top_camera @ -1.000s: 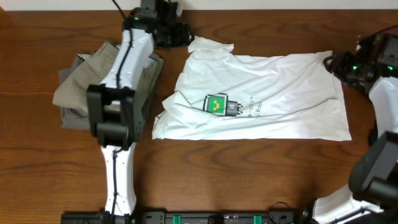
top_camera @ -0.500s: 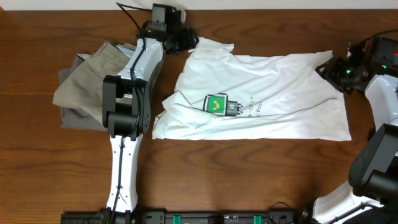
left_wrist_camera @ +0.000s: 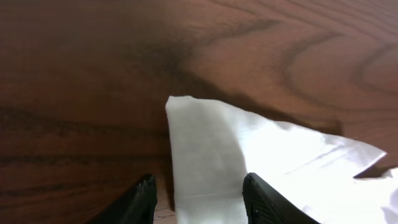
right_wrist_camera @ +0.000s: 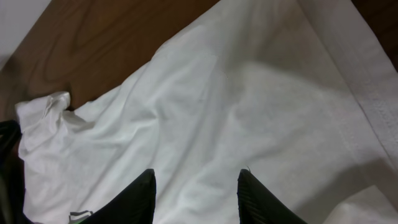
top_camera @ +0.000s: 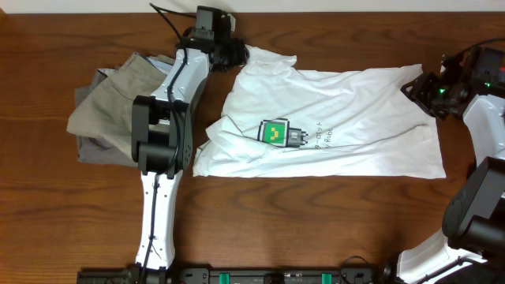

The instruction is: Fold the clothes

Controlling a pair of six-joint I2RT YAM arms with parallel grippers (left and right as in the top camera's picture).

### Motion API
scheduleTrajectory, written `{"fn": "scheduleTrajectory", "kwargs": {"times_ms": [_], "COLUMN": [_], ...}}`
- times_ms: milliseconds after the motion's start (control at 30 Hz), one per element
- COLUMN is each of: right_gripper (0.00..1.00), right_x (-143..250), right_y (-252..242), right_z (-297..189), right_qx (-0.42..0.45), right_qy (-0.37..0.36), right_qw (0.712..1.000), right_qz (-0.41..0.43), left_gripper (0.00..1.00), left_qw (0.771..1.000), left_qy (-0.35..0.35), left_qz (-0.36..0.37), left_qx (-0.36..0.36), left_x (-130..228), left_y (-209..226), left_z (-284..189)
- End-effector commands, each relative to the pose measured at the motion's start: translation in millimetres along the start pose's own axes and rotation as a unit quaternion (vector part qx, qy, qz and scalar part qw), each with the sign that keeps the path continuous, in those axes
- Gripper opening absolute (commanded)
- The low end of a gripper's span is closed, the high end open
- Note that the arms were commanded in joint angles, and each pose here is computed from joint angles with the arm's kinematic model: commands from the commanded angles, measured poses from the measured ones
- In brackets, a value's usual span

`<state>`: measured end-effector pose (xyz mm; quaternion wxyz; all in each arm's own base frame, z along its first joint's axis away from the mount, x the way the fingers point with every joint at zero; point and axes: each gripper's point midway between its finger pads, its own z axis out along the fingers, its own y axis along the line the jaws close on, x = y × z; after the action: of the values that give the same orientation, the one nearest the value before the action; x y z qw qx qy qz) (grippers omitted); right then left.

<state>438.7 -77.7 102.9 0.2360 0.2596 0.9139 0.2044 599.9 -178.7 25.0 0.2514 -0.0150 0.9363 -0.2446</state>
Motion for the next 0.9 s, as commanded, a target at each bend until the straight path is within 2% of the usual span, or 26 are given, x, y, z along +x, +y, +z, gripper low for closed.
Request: {"fn": "scheduleTrajectory", "kwargs": {"times_ms": [0,67,333,400,433,633,867], "right_gripper": [0.41,0.40,0.39,0.39,0.39,0.39,0.39], "right_x": [-1,-1,-1,-1,-1,-3,-19], "right_y": [6,7,7,7,7,5,-9], "right_z": [-2,-2,-2,-2,-2,-2,-3], "right_qx": [-0.006,-0.006,-0.006,-0.006,-0.006,-0.003,0.042], "right_qy": [-0.001,-0.001,-0.001,-0.001,-0.001,-0.006,-0.042], "right_qw": [1.000,1.000,1.000,1.000,1.000,1.000,0.998], "right_qz": [-0.004,-0.004,-0.004,-0.003,-0.003,-0.005,-0.028], "left_gripper": [0.48,0.47,0.25,0.15,0.07,0.06,0.06], "left_qw": [1.000,1.000,1.000,1.000,1.000,1.000,0.996], "left_qy": [-0.012,-0.012,-0.003,-0.001,0.000,-0.005,-0.072], "left_qz": [0.004,0.004,0.015,0.017,0.017,0.012,0.019], "left_qx": [-0.021,-0.020,-0.008,-0.006,-0.006,0.024,0.039], "left_x": [-7,-7,1,3,3,-7,-57], "left_y": [5,4,-14,-17,-17,-25,-48], "left_z": [0,0,6,7,7,-8,-77]}}
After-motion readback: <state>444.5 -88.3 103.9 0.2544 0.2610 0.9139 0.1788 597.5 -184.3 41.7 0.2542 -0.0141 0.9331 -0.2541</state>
